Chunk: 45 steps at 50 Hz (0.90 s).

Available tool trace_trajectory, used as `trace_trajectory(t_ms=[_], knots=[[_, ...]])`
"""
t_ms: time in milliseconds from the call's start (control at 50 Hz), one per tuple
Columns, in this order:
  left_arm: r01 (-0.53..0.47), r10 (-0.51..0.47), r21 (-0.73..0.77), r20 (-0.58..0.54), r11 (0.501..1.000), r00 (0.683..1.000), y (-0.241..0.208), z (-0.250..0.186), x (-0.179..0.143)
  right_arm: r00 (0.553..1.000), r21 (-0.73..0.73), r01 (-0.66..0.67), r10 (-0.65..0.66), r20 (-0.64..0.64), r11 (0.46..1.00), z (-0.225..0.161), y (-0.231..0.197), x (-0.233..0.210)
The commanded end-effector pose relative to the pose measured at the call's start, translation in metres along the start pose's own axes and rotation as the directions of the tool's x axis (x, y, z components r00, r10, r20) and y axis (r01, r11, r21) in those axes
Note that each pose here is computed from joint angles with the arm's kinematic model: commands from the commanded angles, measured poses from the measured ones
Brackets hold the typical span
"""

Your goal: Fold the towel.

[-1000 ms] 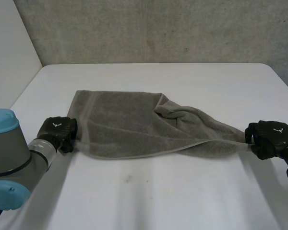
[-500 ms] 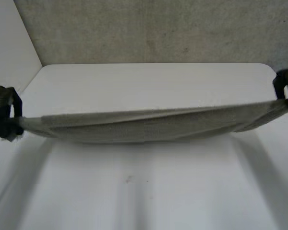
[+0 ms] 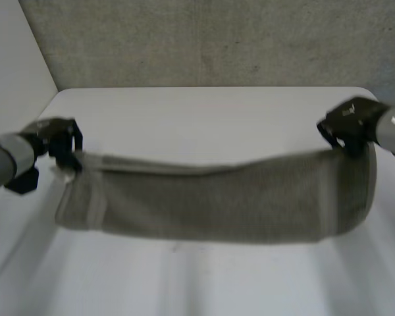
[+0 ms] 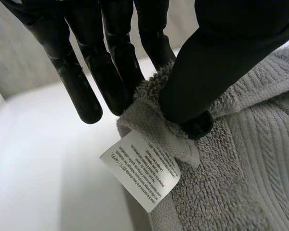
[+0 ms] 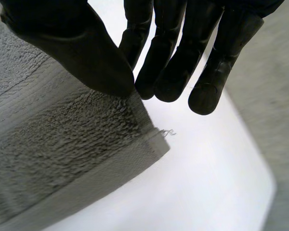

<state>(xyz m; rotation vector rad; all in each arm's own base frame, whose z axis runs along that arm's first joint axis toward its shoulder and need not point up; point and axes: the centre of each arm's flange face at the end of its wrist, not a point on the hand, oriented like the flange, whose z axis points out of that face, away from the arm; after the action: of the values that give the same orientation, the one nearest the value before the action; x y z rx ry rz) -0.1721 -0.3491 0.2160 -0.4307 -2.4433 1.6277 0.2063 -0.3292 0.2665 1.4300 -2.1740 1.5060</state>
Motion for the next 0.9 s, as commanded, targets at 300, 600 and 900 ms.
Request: trace_trajectory(t_ms=[300, 600, 900], knots=[[0.185, -0.248, 0.777, -0.038, 0.602, 0.968, -0.22, -0.032, 0.001, 0.804, 0.745, 0.147, 0.36, -0.473, 0.65, -0.037, -0.15, 0.118], [0.254, -0.274, 0.387, -0.004, 0.886, 0.962, -0.037, 0.043, 0.006, 0.979, 0.427, -0.155, 0.196, -0.052, 0.891, 0.05, -0.034, -0.009], [0.131, -0.142, 0.107, 0.1, 0.986, 0.985, 0.082, 0.043, -0.002, 0.998, 0.18, -0.054, 0.045, 0.053, 0.982, 0.069, 0.05, -0.08]])
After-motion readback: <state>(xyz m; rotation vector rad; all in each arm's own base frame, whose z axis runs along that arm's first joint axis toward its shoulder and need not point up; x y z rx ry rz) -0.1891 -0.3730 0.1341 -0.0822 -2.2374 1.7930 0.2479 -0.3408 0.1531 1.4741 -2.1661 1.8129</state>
